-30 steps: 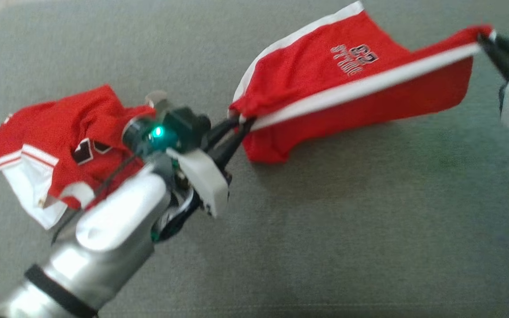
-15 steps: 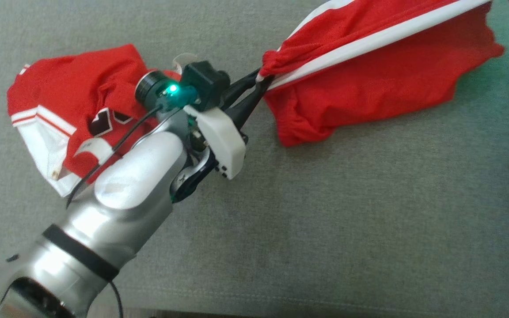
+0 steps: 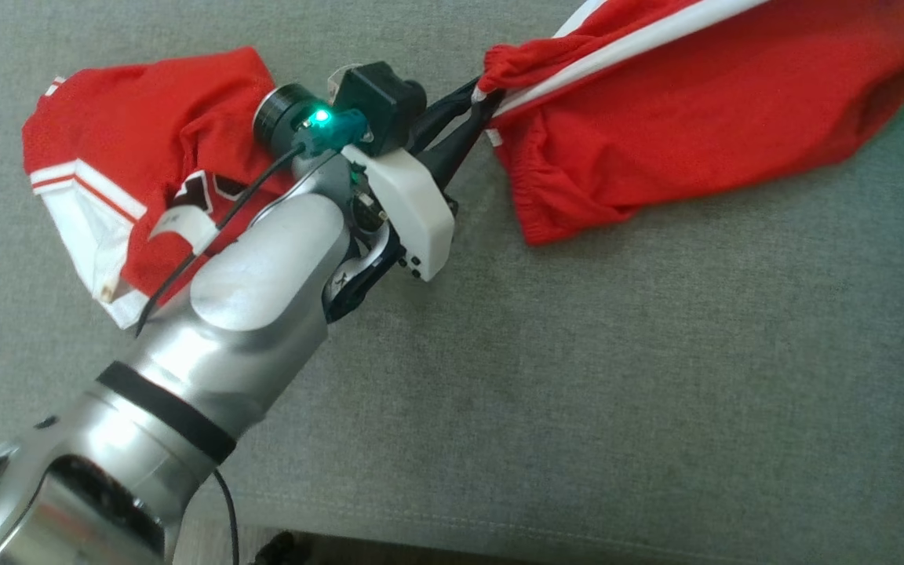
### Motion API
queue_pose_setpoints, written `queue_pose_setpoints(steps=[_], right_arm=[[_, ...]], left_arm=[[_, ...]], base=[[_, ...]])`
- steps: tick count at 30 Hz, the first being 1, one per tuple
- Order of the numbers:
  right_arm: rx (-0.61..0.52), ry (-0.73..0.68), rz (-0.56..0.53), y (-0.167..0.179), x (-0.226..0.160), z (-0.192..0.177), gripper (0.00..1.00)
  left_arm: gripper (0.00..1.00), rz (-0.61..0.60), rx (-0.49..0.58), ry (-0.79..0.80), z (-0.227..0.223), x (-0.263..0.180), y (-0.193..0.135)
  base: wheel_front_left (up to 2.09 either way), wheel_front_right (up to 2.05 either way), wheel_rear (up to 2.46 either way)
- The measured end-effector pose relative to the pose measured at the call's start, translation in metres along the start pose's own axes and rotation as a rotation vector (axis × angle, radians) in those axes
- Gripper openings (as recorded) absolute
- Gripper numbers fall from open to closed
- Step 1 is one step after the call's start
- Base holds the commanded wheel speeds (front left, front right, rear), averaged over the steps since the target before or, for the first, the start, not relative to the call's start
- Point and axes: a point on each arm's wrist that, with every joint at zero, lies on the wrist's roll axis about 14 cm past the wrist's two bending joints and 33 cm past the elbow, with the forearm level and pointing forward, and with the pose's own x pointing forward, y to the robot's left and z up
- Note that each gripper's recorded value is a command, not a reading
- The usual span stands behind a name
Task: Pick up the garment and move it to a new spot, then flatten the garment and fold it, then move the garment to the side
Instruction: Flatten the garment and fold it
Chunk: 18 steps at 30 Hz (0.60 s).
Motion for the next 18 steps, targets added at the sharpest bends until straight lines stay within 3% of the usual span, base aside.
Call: queue_pose_setpoints(steps=[1, 2, 3, 4, 13, 18], right_arm=[[0.012, -0.007, 0.005, 0.002, 0.003, 0.001, 1.0], [0.02, -0.016, 0.009, 0.003, 0.004, 0.004, 1.0], [0.024, -0.026, 0.009, 0.003, 0.006, 0.006, 1.0], [0.022, -0.033, 0.006, 0.003, 0.007, 0.007, 1.0], [0.069, -0.175, -0.084, -0.023, -0.014, 0.026, 1.0], [0.196, -0.349, -0.126, -0.032, -0.045, 0.053, 1.0]], left_arm=[[0.0, 0.005, 0.0, 0.006, -0.002, 0.0, 0.002], [0.27, 0.011, 0.0, 0.013, -0.004, 0.0, 0.004], [0.77, 0.016, -0.002, 0.015, -0.005, 0.0, 0.005], [1.0, 0.021, -0.003, 0.017, -0.007, 0.0, 0.007], [1.0, 0.054, 0.016, -0.002, 0.0, -0.004, 0.012], [1.0, 0.115, -0.022, -0.068, 0.021, -0.012, 0.018]], base=[[0.0, 0.0, 0.0], [0.0, 0.0, 0.0], [0.0, 0.0, 0.0], [0.0, 0.0, 0.0], [0.0, 0.0, 0.0], [0.0, 0.0, 0.0]])
